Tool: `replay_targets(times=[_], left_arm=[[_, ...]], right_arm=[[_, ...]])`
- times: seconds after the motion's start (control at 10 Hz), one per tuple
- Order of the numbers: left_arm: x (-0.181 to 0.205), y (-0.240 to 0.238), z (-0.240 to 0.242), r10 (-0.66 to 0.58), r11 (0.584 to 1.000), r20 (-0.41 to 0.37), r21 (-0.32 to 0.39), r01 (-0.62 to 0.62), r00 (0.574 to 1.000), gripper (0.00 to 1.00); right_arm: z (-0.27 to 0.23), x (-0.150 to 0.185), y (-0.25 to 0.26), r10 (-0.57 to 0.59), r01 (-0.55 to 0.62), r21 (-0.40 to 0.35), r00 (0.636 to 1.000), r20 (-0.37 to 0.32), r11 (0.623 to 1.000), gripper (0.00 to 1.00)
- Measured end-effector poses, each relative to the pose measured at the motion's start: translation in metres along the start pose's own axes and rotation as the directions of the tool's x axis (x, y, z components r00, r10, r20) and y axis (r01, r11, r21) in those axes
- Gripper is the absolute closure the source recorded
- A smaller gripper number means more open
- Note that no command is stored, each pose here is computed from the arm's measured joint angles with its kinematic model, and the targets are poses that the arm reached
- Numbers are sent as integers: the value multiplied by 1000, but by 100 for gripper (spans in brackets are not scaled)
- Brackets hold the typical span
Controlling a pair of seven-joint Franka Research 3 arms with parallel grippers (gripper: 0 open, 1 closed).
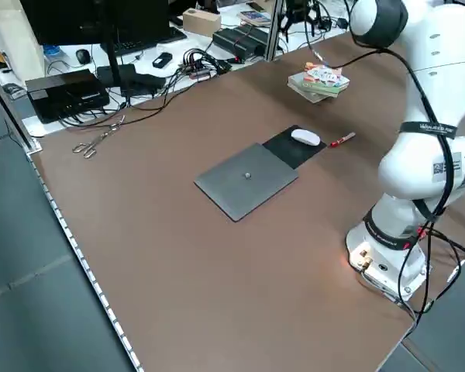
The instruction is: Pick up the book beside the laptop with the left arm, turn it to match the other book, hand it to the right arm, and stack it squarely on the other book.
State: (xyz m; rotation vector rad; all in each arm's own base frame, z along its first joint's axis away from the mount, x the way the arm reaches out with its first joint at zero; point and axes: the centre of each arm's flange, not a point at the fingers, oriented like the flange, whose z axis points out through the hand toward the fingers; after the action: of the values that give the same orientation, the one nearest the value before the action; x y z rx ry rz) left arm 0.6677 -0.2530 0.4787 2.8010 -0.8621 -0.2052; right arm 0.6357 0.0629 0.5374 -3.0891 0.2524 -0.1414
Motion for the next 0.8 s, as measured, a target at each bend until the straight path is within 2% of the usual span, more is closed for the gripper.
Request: replay_targets(times=[0.1, 0.2, 0.4, 0.6, 0.8], left_arm=[[-17, 3, -29, -109, 990, 12, 94, 108, 994, 0], [-33, 9, -56, -199, 967, -2, 159, 197, 980, 0], [-65, 6, -101, -288, 939, -42, 182, 291, 957, 0], [-96, -20, -128, -352, 918, -73, 168, 360, 933, 0], [-121, -51, -138, -409, 896, -81, 155, 416, 909, 0]], right_arm=[[9, 0, -19, 7, -7, 7, 1000, -7, 1000, 80], [21, -1, -38, 24, -24, 16, 1000, -5, 1000, 85], [51, -12, -100, 96, -96, 66, 995, 13, 993, 99], [80, -37, -171, 186, -188, 80, 982, 29, 979, 100], [106, -54, -217, 302, -304, 101, 953, 34, 947, 100]])
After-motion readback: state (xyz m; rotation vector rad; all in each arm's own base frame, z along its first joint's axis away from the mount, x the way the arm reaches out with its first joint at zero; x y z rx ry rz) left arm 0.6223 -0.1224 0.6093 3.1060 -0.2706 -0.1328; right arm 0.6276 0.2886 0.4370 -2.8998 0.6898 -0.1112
